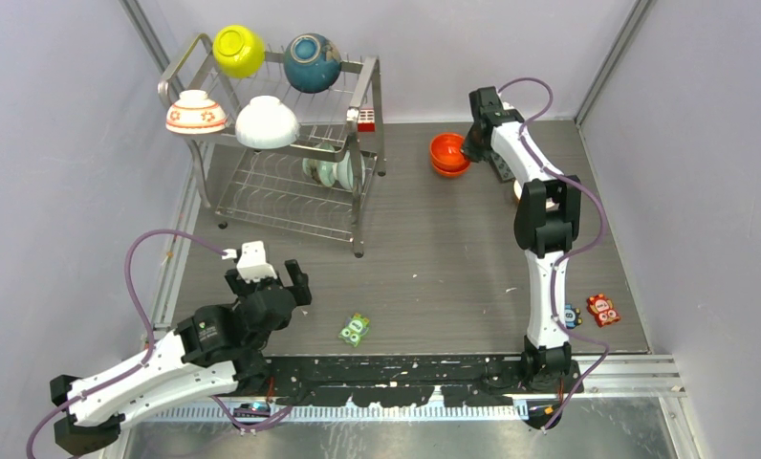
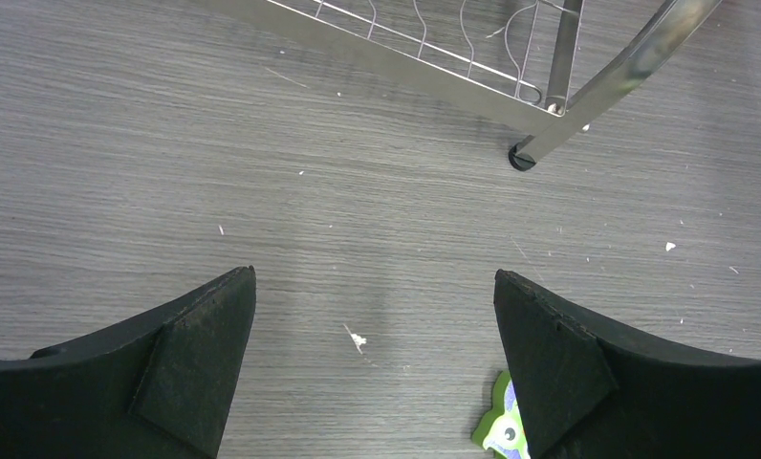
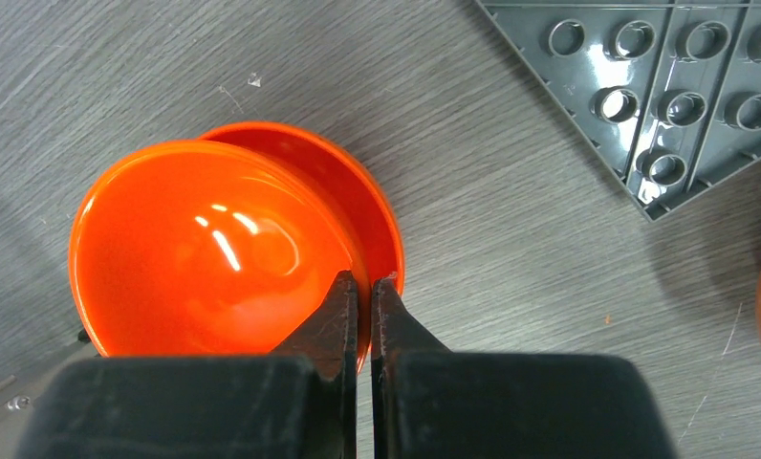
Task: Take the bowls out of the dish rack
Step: Place the bowl with the bowl, then pick up the bowl from the dish rack.
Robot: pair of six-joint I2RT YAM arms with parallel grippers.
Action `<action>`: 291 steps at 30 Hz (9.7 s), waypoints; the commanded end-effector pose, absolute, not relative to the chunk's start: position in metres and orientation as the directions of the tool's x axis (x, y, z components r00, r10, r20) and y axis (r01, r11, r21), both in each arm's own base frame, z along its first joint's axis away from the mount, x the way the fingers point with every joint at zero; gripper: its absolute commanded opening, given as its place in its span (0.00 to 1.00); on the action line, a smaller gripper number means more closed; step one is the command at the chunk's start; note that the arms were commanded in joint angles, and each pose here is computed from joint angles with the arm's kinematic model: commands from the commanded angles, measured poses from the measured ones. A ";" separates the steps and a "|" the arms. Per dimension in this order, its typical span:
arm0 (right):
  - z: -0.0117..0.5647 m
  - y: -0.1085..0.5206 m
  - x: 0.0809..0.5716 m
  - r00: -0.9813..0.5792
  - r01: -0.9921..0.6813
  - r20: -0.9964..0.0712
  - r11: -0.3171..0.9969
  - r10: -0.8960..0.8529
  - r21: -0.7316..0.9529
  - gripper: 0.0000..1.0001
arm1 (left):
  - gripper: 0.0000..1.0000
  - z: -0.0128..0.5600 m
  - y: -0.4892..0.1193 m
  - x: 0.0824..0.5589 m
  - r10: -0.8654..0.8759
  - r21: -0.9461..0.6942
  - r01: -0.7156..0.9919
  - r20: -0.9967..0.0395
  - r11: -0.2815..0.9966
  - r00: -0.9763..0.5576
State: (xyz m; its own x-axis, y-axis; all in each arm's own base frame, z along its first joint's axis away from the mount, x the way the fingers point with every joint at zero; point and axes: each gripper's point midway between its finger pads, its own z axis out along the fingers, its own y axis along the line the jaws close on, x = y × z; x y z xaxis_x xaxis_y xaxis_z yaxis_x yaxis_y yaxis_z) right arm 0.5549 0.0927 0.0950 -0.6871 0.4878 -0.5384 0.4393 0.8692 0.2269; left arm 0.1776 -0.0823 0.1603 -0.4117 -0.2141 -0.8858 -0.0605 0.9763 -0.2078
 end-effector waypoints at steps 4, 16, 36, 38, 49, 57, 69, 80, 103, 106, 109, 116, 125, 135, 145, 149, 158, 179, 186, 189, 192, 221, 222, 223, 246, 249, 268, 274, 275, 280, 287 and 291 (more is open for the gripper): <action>0.122 0.091 0.569 -0.639 0.429 -0.594 0.867 0.489 0.253 0.01 | 0.96 0.166 -0.086 0.182 -0.249 -0.240 -0.073 -0.888 0.968 -0.388; 0.121 0.093 0.570 -0.645 0.420 -0.592 0.871 0.484 0.255 0.14 | 0.96 0.166 -0.086 0.182 -0.248 -0.238 -0.074 -0.888 0.968 -0.388; 0.135 0.093 0.564 -0.636 0.411 -0.602 0.872 0.482 0.265 0.34 | 0.96 0.164 -0.089 0.181 -0.249 -0.243 -0.068 -0.884 0.968 -0.396; 0.138 0.093 0.563 -0.634 0.410 -0.605 0.872 0.482 0.266 0.35 | 0.96 0.164 -0.089 0.181 -0.247 -0.241 -0.066 -0.884 0.968 -0.397; 0.140 0.090 0.551 -0.634 0.413 -0.604 0.872 0.483 0.263 0.32 | 0.96 0.165 -0.091 0.181 -0.253 -0.252 -0.057 -0.881 0.966 -0.401; 0.145 0.090 0.548 -0.629 0.408 -0.608 0.871 0.485 0.273 0.35 | 0.96 0.166 -0.091 0.180 -0.255 -0.255 -0.054 -0.880 0.965 -0.401; 0.148 0.089 0.546 -0.625 0.412 -0.611 0.870 0.486 0.271 0.30 | 0.96 0.166 -0.092 0.180 -0.257 -0.259 -0.051 -0.878 0.964 -0.404; 0.138 0.089 0.547 -0.637 0.414 -0.602 0.872 0.482 0.260 0.19 | 0.96 0.165 -0.091 0.180 -0.253 -0.253 -0.054 -0.879 0.966 -0.404; 0.120 0.088 0.545 -0.662 0.422 -0.580 0.875 0.476 0.237 0.11 | 0.96 0.163 -0.091 0.180 -0.253 -0.252 -0.055 -0.880 0.966 -0.403; 0.116 0.088 0.544 -0.667 0.424 -0.574 0.876 0.475 0.231 0.11 | 0.96 0.163 -0.091 0.180 -0.252 -0.251 -0.055 -0.879 0.966 -0.404; 0.111 0.088 0.543 -0.674 0.426 -0.567 0.877 0.472 0.223 0.11 | 0.96 0.162 -0.091 0.180 -0.253 -0.253 -0.055 -0.878 0.966 -0.405; 0.108 0.087 0.543 -0.678 0.429 -0.564 0.876 0.472 0.219 0.21 | 0.96 0.161 -0.092 0.180 -0.252 -0.252 -0.056 -0.878 0.966 -0.407; 0.105 0.089 0.544 -0.682 0.425 -0.558 0.877 0.473 0.224 0.18 | 0.96 0.160 -0.092 0.180 -0.249 -0.248 -0.056 -0.878 0.967 -0.408; 0.098 0.091 0.544 -0.691 0.424 -0.544 0.877 0.475 0.228 0.14 | 0.96 0.159 -0.092 0.180 -0.245 -0.243 -0.057 -0.879 0.968 -0.410; 0.135 0.094 0.548 -0.640 0.410 -0.585 0.865 0.498 0.287 0.27 | 0.96 0.160 -0.092 0.181 -0.244 -0.243 -0.056 -0.879 0.968 -0.410; 0.178 0.095 0.547 -0.592 0.387 -0.619 0.856 0.516 0.344 0.40 | 0.96 0.162 -0.092 0.181 -0.240 -0.240 -0.053 -0.882 0.969 -0.406; 0.281 0.130 0.502 -0.493 0.206 -0.742 0.890 0.454 0.407 0.48 | 0.98 0.187 -0.087 0.185 -0.198 -0.201 -0.030 -0.911 0.979 -0.361; 0.229 0.204 0.275 -0.532 -0.219 -0.712 0.738 0.458 0.638 0.87 | 1.00 0.213 -0.115 0.226 -0.304 -0.334 0.007 -0.867 0.943 -0.395; 0.179 0.206 0.247 -0.622 -0.186 -0.623 0.683 0.475 0.707 0.87 | 1.00 0.208 -0.093 0.244 -0.444 -0.436 -0.110 -0.815 0.893 -0.372; 0.167 0.212 0.240 -0.670 -0.194 -0.603 0.682 0.432 0.705 0.87 | 1.00 0.199 -0.092 0.258 -0.537 -0.523 -0.157 -0.740 0.838 -0.405; 0.162 0.217 0.233 -0.704 -0.207 -0.583 0.667 0.407 0.715 0.87 | 1.00 0.200 -0.092 0.268 -0.617 -0.606 -0.174 -0.675 0.776 -0.405; 0.155 0.207 0.209 -0.711 -0.267 -0.619 0.686 0.334 0.677 0.85 | 1.00 0.431 -0.060 0.272 -0.834 -0.829 0.088 -0.545 0.552 0.085; 0.157 0.206 0.209 -0.707 -0.269 -0.622 0.685 0.336 0.676 0.85 | 0.99 0.438 -0.060 0.275 -0.844 -0.837 0.114 -0.525 0.535 0.108; 0.158 0.205 0.208 -0.704 -0.271 -0.625 0.687 0.336 0.674 0.86 | 0.99 0.445 -0.058 0.278 -0.854 -0.844 0.136 -0.503 0.518 0.134; 0.159 0.208 0.197 -0.716 -0.305 -0.619 0.654 0.322 0.692 0.85 | 0.94 0.460 -0.028 0.283 -0.939 -0.933 0.146 -0.307 0.330 0.156; 0.161 0.207 0.197 -0.710 -0.308 -0.625 0.655 0.324 0.690 0.85 | 0.93 0.452 -0.047 0.284 -0.962 -0.944 0.186 -0.267 0.272 0.054; 0.160 0.209 0.200 -0.722 -0.297 -0.616 0.663 0.315 0.687 0.85 | 0.95 0.426 -0.069 0.278 -0.965 -0.891 0.391 -0.262 0.230 -0.029; 0.158 0.207 0.199 -0.723 -0.291 -0.617 0.673 0.310 0.680 0.85 | 0.94 0.424 -0.069 0.287 -0.971 -0.875 0.441 -0.238 0.199 -0.033; 0.158 0.206 0.199 -0.723 -0.292 -0.618 0.674 0.308 0.679 0.84 | 0.94 0.428 -0.069 0.287 -0.971 -0.866 0.457 -0.239 0.201 -0.028; 0.156 0.206 0.200 -0.724 -0.288 -0.617 0.677 0.309 0.677 0.85 | 0.92 0.435 -0.068 0.284 -0.967 -0.852 0.475 -0.256 0.220 -0.011; 0.156 0.206 0.201 -0.724 -0.284 -0.616 0.680 0.310 0.676 0.85 | 0.90 0.435 -0.063 0.283 -0.967 -0.848 0.479 -0.255 0.227 0.008; 0.155 0.206 0.201 -0.727 -0.281 -0.614 0.682 0.308 0.675 0.85 | 0.87 0.439 -0.064 0.285 -0.967 -0.839 0.497 -0.253 0.221 0.001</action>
State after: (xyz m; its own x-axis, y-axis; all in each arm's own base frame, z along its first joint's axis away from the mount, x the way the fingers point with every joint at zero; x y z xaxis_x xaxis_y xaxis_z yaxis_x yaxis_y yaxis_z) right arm 0.1948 0.2040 0.1402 -0.7536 0.2986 -0.5856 -0.2516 0.6920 0.6766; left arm 0.2946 -0.0627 0.4134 -0.0088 -0.9700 -0.2431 0.4071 0.2186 -0.8868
